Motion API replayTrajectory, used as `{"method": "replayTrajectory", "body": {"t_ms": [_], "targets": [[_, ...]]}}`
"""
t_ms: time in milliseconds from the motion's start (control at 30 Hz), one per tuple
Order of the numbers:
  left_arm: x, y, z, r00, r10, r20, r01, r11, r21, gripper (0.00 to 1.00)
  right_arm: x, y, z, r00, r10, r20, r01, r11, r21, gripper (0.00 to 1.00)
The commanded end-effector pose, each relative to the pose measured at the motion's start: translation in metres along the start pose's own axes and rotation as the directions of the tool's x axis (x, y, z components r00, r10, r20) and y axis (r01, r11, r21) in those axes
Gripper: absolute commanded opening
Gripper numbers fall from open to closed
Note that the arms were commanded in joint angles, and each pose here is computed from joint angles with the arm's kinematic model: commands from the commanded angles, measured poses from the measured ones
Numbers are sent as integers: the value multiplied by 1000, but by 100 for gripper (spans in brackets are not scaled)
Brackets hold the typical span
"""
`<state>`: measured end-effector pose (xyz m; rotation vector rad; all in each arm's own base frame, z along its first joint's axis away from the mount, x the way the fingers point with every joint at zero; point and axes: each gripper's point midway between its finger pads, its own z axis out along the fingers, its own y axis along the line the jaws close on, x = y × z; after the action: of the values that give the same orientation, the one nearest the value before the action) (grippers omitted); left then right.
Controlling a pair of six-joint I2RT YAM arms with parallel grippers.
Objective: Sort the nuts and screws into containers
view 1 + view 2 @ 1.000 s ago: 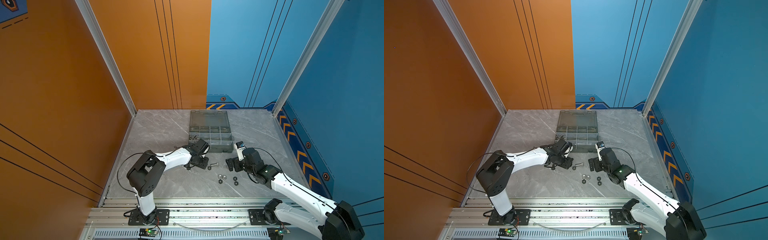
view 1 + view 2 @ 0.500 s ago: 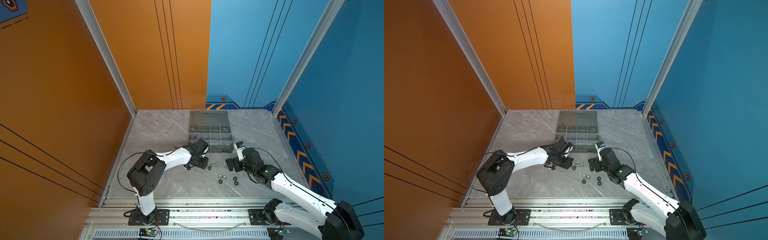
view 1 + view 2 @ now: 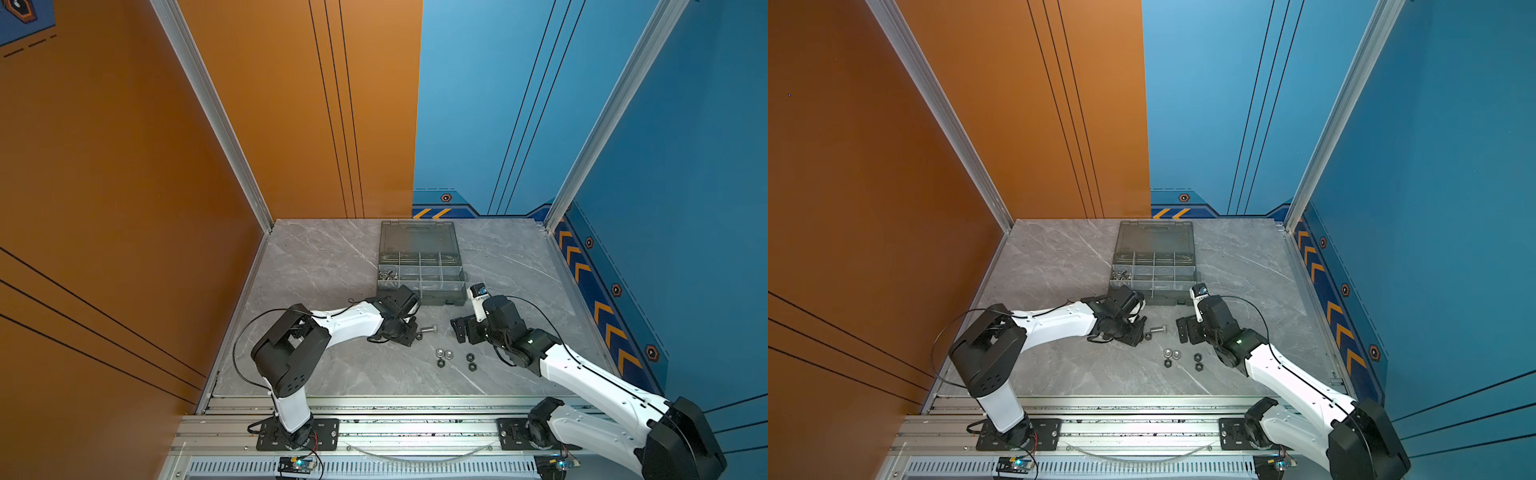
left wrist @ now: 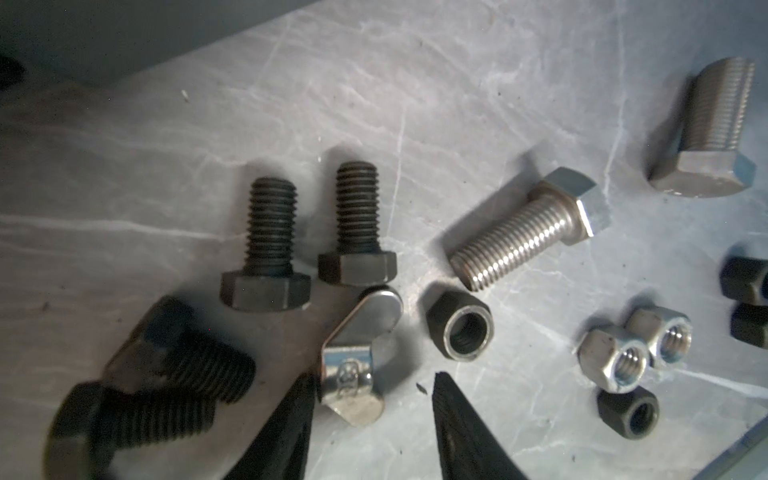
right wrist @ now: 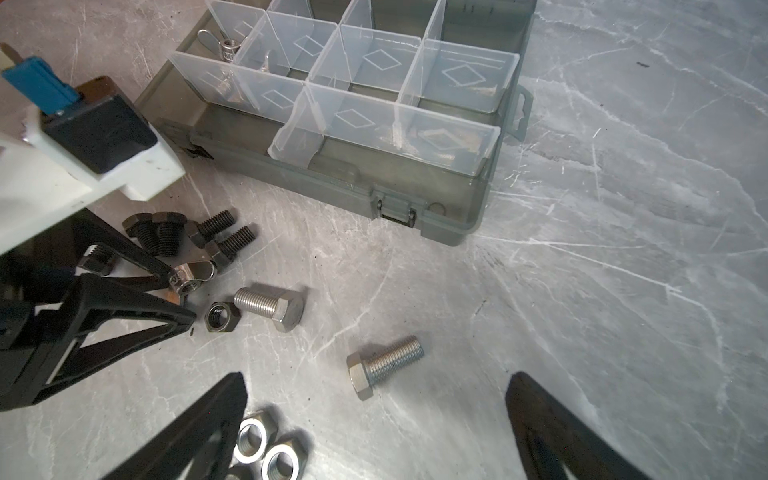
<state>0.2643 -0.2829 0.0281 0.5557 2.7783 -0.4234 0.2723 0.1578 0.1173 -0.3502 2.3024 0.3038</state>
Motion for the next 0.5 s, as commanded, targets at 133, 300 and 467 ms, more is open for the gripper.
{"method": "replayTrajectory", "body": {"t_ms": [133,300,467], "targets": [[-9,13,-2,999,-34,3,35,997,-73,49,-3,2,2,1000,10,11,-10,1000,-12,100],[-11,14,4,999,-39,-8,38,996,-81,48,-3,2,2,1000,9,11,-9,1000,-12,100],[-9,15,6,999,-38,-23,36,995,-88,45,-3,2,2,1000,10,9,-10,1000,-12,100]]}}
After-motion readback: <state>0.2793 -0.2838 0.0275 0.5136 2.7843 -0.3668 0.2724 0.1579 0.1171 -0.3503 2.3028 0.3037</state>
